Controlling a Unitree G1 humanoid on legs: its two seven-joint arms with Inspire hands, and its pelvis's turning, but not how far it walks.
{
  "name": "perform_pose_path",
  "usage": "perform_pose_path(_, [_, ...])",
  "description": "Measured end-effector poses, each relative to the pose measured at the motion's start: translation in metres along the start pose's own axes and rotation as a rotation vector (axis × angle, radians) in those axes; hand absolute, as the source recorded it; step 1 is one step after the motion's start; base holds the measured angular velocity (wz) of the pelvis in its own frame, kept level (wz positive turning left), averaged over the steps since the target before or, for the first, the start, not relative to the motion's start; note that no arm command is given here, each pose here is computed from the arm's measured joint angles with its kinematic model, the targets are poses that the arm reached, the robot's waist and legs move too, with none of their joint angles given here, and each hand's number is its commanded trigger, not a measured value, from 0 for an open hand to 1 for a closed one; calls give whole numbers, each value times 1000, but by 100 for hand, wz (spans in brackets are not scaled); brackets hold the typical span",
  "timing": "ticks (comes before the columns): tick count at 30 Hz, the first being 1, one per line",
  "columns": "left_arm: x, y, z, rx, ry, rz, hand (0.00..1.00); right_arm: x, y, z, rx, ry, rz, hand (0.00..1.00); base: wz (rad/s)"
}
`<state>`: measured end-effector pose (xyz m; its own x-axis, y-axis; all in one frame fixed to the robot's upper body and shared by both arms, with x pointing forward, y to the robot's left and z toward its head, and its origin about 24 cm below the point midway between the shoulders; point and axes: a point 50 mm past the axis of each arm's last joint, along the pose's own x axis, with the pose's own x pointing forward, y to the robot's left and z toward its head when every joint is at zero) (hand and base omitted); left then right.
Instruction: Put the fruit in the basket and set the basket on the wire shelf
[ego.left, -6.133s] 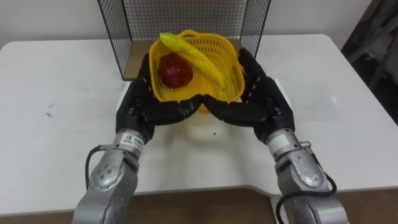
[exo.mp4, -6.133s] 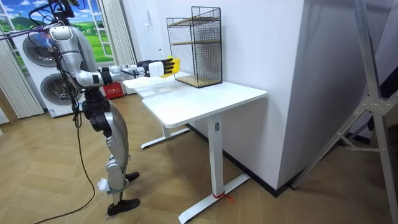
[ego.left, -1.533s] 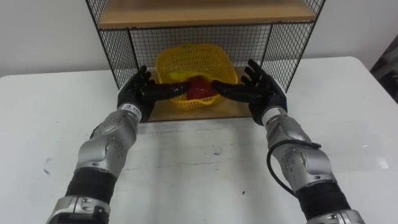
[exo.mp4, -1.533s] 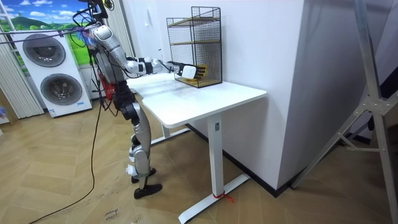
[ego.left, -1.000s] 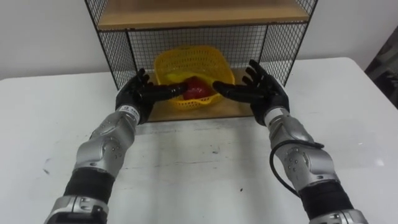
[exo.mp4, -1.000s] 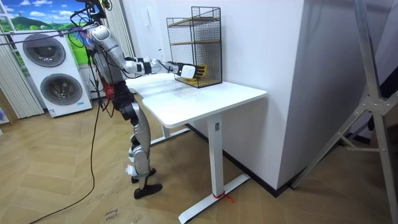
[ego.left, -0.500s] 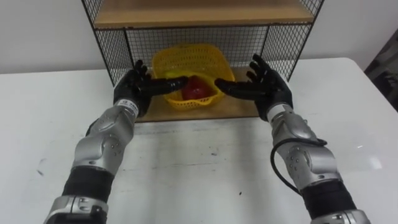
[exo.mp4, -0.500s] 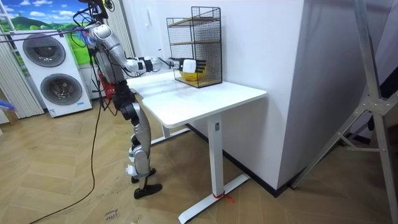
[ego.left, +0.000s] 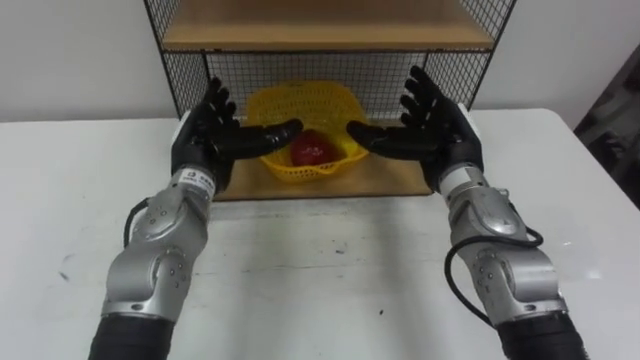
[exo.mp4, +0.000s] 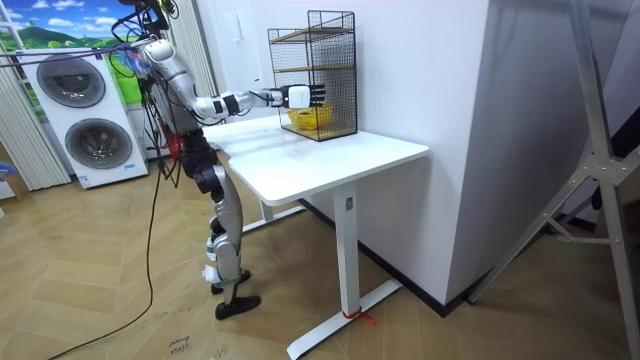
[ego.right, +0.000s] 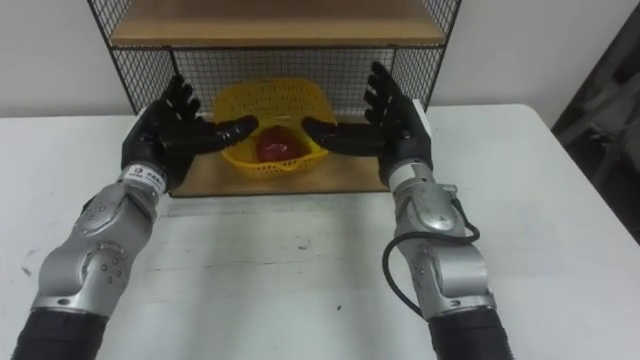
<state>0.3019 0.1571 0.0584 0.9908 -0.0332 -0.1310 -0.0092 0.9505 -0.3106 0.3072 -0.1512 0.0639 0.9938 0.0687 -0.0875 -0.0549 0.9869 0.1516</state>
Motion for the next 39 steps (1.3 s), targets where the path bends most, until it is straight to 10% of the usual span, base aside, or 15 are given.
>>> perform_pose_path(19, [-19, 1, -21, 33, 52, -24, 0, -39, -10, -21, -45, 32, 2, 0, 0])
perform_pose_path(39, [-93, 17, -32, 67, -19, -45, 0, -95, -19, -27, -48, -47, 48, 0, 3])
